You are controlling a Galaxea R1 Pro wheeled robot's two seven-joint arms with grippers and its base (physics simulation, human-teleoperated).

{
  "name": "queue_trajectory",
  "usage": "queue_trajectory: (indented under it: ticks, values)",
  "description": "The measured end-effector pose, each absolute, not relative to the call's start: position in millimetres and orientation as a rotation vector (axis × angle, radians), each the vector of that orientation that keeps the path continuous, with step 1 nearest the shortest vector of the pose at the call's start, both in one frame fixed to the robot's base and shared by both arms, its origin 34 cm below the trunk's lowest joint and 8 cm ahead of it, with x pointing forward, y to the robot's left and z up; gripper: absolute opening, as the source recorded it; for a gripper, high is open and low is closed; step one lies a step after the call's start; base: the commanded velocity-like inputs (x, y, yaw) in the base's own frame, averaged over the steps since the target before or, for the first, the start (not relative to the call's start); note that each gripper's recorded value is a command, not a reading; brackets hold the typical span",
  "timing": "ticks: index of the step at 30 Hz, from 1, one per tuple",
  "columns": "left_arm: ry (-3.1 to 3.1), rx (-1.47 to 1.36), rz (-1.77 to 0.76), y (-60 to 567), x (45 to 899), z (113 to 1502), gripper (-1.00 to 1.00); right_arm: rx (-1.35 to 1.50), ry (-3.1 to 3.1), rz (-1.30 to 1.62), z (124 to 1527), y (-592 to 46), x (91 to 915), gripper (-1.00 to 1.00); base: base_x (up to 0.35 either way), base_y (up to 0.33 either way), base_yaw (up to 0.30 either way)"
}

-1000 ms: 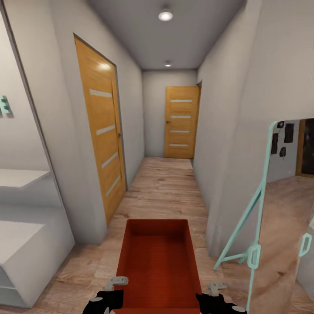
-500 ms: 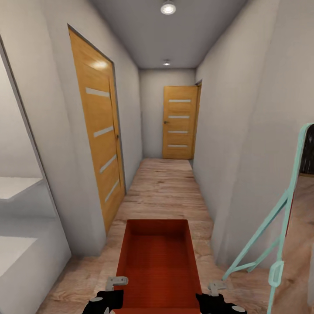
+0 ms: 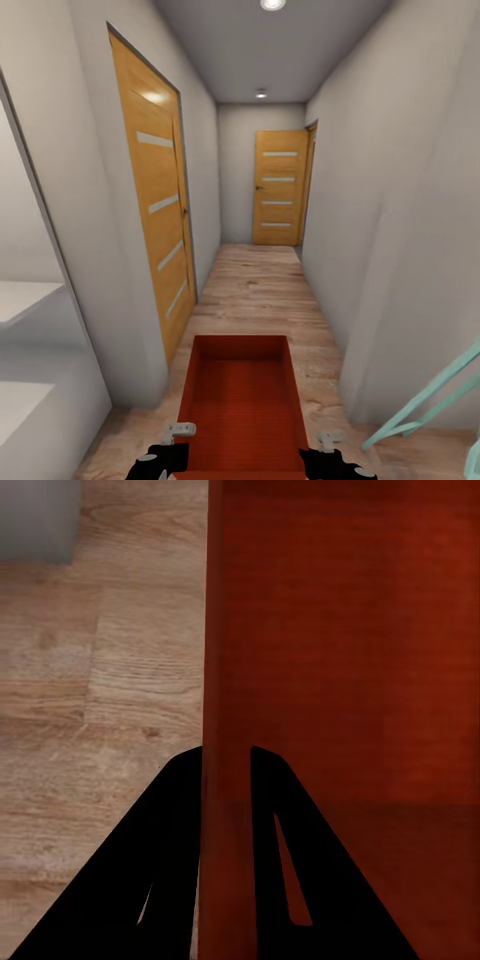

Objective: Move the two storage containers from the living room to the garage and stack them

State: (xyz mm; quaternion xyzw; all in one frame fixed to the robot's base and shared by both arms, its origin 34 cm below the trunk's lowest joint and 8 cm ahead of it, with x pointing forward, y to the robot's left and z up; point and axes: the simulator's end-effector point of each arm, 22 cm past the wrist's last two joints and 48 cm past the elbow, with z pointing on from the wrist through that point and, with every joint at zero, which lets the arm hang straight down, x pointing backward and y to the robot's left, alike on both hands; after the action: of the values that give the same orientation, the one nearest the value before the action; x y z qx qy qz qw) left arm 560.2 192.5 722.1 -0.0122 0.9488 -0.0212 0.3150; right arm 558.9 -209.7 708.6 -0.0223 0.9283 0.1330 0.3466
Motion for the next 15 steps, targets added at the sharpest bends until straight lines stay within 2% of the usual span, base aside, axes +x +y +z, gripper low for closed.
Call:
queue_trajectory:
  ticks: [4, 15]
  values:
    - [2.500, -0.033, -0.056, 193.2, 560.2, 722.0, -1.00, -0.057, 2.409, 0.345, 708.5, -209.1, 558.8, -1.00, 0.276, 0.213, -0.072]
    - [2.500, -0.032, -0.056, 192.5, 560.3, 722.1, -1.00, -0.057, 2.408, 0.345, 708.6, -209.7, 558.8, -1.00, 0.275, 0.213, -0.261]
